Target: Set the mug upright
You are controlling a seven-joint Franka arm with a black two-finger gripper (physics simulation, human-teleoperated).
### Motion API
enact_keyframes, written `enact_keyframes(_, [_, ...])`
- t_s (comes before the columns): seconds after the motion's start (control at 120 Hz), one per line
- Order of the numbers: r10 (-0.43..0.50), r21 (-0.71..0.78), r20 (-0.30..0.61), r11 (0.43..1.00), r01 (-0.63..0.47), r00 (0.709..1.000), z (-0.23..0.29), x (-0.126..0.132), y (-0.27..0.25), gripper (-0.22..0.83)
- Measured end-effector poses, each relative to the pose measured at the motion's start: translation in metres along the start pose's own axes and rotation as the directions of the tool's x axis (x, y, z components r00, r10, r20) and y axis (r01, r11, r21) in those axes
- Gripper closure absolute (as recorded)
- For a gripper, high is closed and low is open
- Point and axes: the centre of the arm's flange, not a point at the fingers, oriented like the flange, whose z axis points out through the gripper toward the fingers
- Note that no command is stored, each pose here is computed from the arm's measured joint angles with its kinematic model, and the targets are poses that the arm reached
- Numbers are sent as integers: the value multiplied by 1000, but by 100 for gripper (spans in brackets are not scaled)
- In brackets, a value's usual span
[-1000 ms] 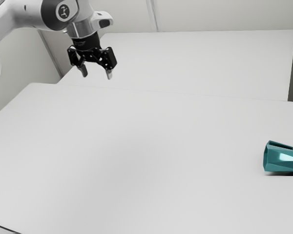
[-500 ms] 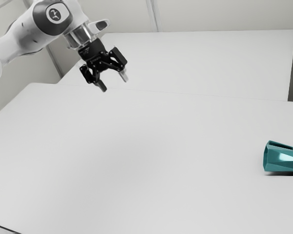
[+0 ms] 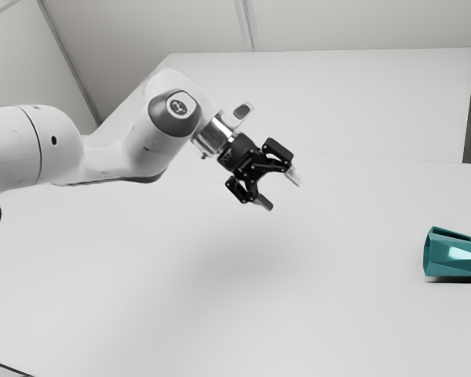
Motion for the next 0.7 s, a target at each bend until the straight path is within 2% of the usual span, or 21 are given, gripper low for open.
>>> enact_keyframes(0.225, [49,-111,-59,992,-56,997,73,1,2,0])
enact_keyframes(0.508, [110,-179,-113,975,-129,987,141,9,17,0])
enact_keyframes(0.7, [124,-208,-117,967,-147,985,185,17,18,0])
